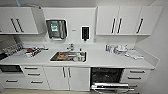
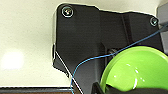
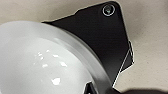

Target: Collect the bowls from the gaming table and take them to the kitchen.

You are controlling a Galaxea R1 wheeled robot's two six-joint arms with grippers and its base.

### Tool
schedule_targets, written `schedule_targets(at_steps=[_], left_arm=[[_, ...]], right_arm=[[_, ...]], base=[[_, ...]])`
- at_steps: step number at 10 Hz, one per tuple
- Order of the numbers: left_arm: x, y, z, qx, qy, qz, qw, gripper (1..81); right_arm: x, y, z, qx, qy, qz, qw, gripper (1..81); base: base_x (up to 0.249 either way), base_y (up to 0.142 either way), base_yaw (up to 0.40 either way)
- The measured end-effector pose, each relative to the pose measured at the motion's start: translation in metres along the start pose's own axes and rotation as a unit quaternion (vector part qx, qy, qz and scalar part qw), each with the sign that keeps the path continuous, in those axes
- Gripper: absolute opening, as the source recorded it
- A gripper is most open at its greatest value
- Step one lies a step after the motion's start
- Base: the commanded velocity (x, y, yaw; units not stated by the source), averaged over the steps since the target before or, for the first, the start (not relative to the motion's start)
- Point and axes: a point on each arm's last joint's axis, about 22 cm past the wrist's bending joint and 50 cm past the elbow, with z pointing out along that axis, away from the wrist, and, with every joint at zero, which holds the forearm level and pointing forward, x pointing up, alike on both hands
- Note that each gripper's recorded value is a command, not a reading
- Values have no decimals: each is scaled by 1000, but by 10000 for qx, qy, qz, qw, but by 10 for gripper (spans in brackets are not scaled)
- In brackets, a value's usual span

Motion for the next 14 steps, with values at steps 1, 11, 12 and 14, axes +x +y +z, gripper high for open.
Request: schedule_targets(at_steps=[1, 11, 12, 14], left_arm=[[13, 1, 1, -9, 64, 20, 10000, 10], [-5, 3, 1, -7, -32, -5, 10000, 10], [-2, 2, 1, -7, -19, -2, 10000, 10], [1, 3, 1, -13, 1, 3, 10000, 10]], right_arm=[[12, -2, 1, 8, 63, -12, 10000, 10], [0, 0, 0, -6, 10, -28, 10000, 10], [1, 0, 0, -7, 16, -30, 10000, 10], [6, -1, 1, -2, 50, -38, 10000, 10]], base=[[163, 0, 0], [163, -71, 0], [163, -81, 0], [147, -78, 0]])
